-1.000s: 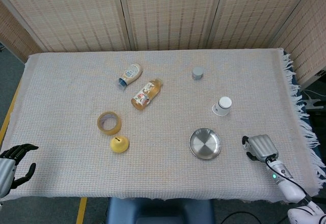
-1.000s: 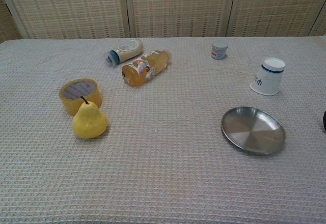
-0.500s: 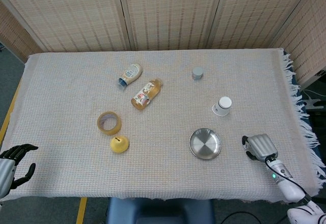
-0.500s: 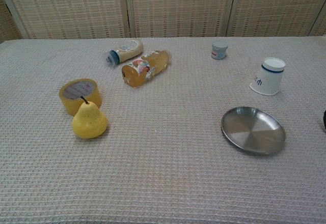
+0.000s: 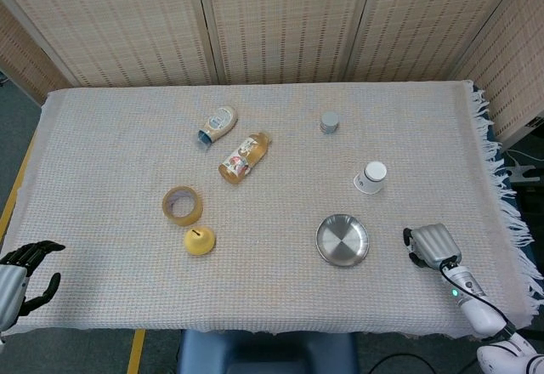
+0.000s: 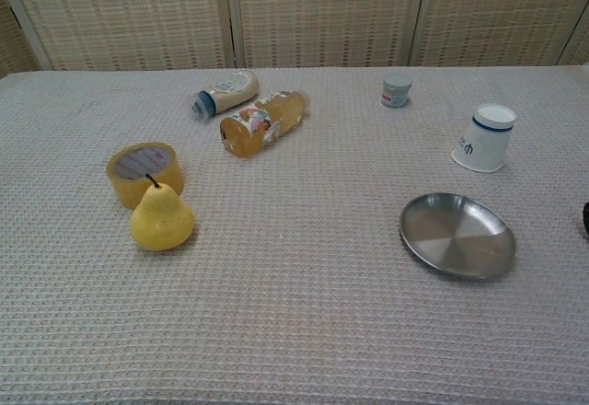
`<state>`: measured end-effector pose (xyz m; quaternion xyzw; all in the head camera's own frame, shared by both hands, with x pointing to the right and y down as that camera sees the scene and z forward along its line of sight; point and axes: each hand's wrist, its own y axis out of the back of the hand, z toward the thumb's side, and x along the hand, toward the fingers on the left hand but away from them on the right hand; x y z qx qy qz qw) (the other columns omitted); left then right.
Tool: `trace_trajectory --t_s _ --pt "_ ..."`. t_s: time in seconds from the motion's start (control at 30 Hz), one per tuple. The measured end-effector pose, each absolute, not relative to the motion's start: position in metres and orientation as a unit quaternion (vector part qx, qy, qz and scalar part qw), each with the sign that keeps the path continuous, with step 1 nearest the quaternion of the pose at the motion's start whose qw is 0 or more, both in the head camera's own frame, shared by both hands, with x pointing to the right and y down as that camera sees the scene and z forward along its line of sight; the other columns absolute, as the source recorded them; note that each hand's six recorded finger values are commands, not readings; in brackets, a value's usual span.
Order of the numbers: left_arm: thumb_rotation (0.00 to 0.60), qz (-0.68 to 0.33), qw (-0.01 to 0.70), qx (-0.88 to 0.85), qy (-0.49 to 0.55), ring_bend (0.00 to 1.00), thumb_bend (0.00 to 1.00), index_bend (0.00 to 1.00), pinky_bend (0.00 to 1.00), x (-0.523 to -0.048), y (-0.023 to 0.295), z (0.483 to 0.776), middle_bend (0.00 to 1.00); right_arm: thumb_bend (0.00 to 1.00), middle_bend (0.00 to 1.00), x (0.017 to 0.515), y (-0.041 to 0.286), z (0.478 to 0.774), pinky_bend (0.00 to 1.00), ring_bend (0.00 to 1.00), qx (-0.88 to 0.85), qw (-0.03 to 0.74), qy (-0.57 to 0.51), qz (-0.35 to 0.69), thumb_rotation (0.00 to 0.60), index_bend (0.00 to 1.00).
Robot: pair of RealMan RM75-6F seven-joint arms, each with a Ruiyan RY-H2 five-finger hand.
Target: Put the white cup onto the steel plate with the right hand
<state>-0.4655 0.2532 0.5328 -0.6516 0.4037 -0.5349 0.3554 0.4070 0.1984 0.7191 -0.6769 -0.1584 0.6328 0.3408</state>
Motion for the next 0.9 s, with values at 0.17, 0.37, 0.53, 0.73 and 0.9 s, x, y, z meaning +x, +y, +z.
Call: trace_trajectory --t_s 0.17,0.37,0.53,0.73,0.9 --pt "0.6 -0.535 0.355 -0.653 0.401 0.28 0.43 0.3 0.4 -0.465 0.254 0.534 0.29 0.22 0.8 0.407 0.198 0.718 1.0 0.69 -0.676 0.342 -0.162 0.632 0.6 0.55" --pt "0.6 -0.536 0.354 -0.653 0.402 0.28 0.43 0.3 0.4 -0.465 0.254 0.534 0.29 0.22 0.81 0.406 0.197 0.717 1.0 0.7 -0.677 0.347 -0.168 0.627 0.6 0.67" --pt "0.6 -0.536 0.355 -0.653 0.4 0.28 0.43 0.3 0.4 -0.464 0.254 0.534 0.29 0.22 0.81 0.392 0.194 0.712 1.0 0.7 -0.69 0.353 -0.176 0.607 0.6 0.69" --pt "0.6 -0.538 0.354 -0.653 0.399 0.28 0.43 0.3 0.4 -0.464 0.254 0.535 0.29 0.22 0.81 0.36 0.189 0.7 1.0 0.7 -0.714 0.365 -0.185 0.568 0.6 0.69" --pt "0.6 -0.537 0.354 -0.653 0.399 0.28 0.43 0.3 0.4 -0.464 0.254 0.535 0.29 0.22 0.81 0.332 0.175 0.69 1.0 0.7 -0.72 0.385 -0.187 0.547 0.6 0.69"
